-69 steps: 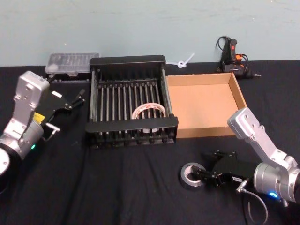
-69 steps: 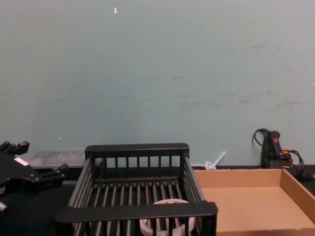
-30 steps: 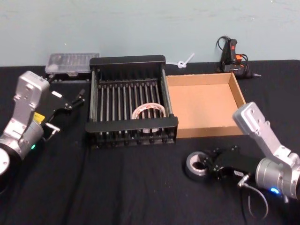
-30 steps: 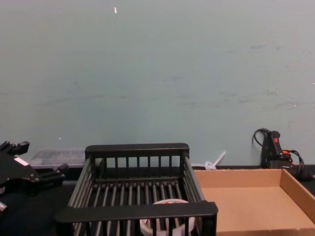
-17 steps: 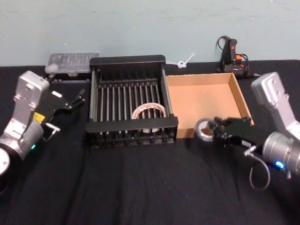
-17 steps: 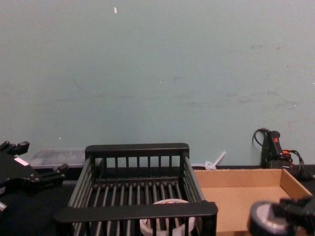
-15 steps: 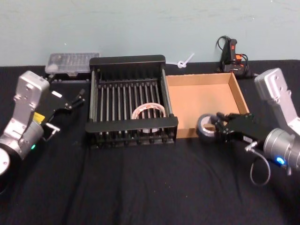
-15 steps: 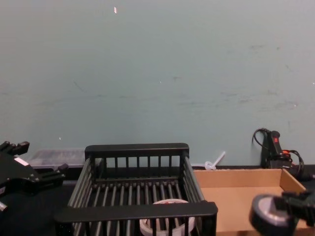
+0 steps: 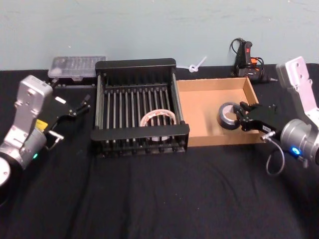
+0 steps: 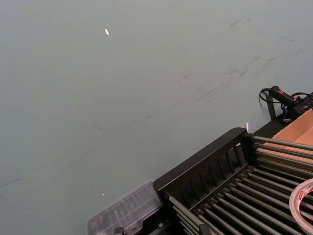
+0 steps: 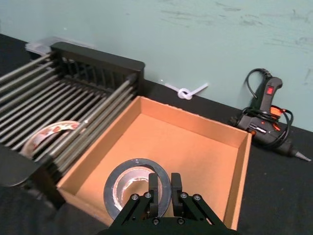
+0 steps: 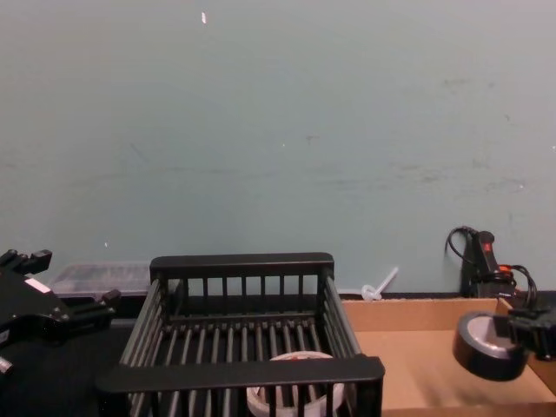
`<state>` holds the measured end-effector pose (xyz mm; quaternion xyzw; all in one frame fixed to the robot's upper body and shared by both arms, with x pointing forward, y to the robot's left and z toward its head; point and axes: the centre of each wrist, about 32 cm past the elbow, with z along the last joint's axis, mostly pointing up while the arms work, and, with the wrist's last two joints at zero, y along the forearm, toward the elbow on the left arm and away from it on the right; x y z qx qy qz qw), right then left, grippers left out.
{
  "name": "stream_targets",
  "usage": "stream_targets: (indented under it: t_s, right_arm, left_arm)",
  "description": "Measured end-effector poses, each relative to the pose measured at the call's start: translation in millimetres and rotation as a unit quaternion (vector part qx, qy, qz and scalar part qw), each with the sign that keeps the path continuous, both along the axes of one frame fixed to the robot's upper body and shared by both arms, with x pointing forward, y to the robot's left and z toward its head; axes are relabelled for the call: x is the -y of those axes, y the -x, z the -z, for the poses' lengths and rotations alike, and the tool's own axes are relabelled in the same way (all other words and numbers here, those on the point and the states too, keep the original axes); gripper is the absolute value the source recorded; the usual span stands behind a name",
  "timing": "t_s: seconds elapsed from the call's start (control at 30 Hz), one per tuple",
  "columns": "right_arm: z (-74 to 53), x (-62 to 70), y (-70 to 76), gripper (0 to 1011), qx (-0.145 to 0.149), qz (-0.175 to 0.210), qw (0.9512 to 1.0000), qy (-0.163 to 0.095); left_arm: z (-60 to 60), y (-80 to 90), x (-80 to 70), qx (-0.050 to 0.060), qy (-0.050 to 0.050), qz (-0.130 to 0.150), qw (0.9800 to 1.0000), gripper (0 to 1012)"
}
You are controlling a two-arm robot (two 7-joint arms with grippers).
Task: Pick up the white tape and place it into the black box , Pick up the silver tape and place it into the brown box.
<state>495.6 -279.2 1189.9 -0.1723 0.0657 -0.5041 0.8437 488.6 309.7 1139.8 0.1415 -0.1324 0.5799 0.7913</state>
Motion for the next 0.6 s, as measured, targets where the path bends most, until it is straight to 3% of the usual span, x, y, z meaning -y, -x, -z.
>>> stream_targets:
  t_s: [0.37, 0.6]
  right_arm:
    - [6.5, -7.0, -22.3, 158, -0.007, 0.024, 0.9995, 0.02]
    - [10.1, -7.9, -31.2, 158, -0.016, 0.034, 0.9991, 0.02]
  left_arm:
    - [0.0, 0.0, 0.0, 0.0, 0.0, 0.0, 1.0, 1001]
    - [0.0, 0.0, 0.0, 0.0, 0.0, 0.0, 1.0, 1001]
